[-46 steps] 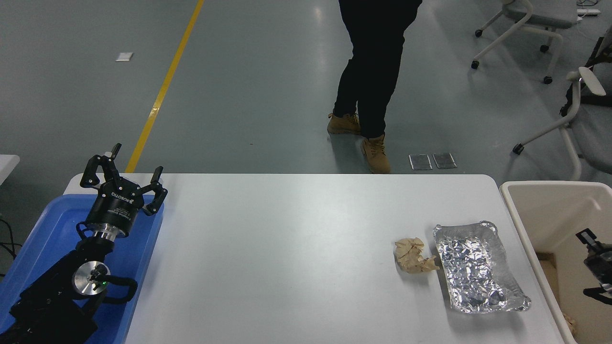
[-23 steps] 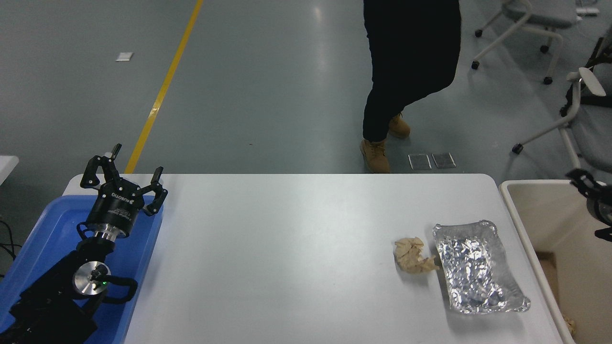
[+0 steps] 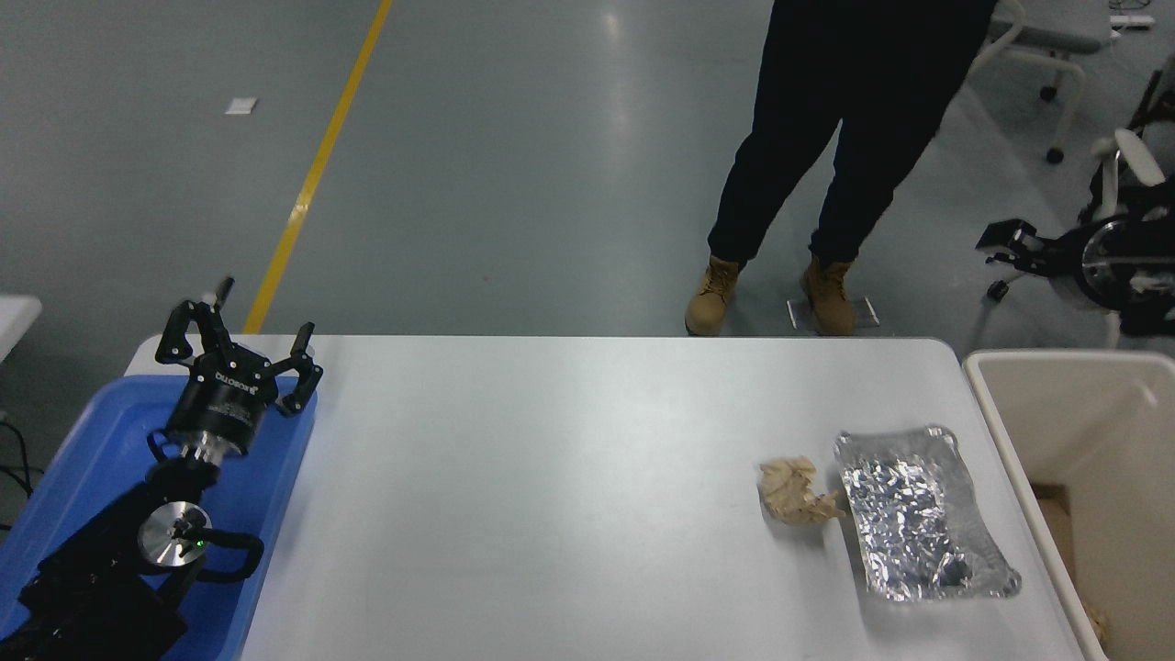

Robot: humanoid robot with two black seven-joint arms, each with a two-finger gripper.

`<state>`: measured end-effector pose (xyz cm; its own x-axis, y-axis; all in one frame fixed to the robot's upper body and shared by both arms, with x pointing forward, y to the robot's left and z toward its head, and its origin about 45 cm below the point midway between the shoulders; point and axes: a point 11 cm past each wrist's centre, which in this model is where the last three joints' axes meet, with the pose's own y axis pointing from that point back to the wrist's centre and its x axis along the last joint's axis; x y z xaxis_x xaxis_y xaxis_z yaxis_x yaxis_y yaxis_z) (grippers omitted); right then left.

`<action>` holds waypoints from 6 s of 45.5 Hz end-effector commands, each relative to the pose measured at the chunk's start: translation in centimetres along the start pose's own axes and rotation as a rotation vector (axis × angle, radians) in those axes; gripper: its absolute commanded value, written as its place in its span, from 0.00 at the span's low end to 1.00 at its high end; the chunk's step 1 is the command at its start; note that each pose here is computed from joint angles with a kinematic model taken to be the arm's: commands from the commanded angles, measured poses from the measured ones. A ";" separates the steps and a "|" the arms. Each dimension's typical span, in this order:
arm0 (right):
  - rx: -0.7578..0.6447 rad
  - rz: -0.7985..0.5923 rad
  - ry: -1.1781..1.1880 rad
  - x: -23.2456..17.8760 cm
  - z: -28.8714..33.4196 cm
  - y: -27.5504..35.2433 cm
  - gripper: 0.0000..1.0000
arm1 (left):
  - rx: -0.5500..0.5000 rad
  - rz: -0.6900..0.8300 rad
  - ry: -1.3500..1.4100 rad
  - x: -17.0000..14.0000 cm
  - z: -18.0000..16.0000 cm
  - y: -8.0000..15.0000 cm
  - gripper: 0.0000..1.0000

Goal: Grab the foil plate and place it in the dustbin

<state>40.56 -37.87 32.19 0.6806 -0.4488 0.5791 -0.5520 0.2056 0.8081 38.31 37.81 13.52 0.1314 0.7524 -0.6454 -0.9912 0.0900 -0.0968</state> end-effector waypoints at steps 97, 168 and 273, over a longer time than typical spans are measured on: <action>-0.117 -0.310 0.387 -18.4 8.7 -15.2 1.00 | 0.000 0.001 -0.001 0.0 0.0 0.0 0.98; -0.048 -0.199 0.291 -17.9 10.5 -16.1 0.00 | -0.001 0.000 -0.002 0.0 0.1 0.0 0.98; -0.103 0.370 -0.382 9.7 21.2 -5.2 0.00 | -0.002 0.002 -0.002 0.1 0.1 0.0 0.98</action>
<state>42.81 -54.97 34.03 0.4033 -0.5732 0.7133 -0.7022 0.3060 0.6429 38.31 37.88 13.54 0.1305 0.7540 -0.6438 -0.9913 0.0886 -0.0971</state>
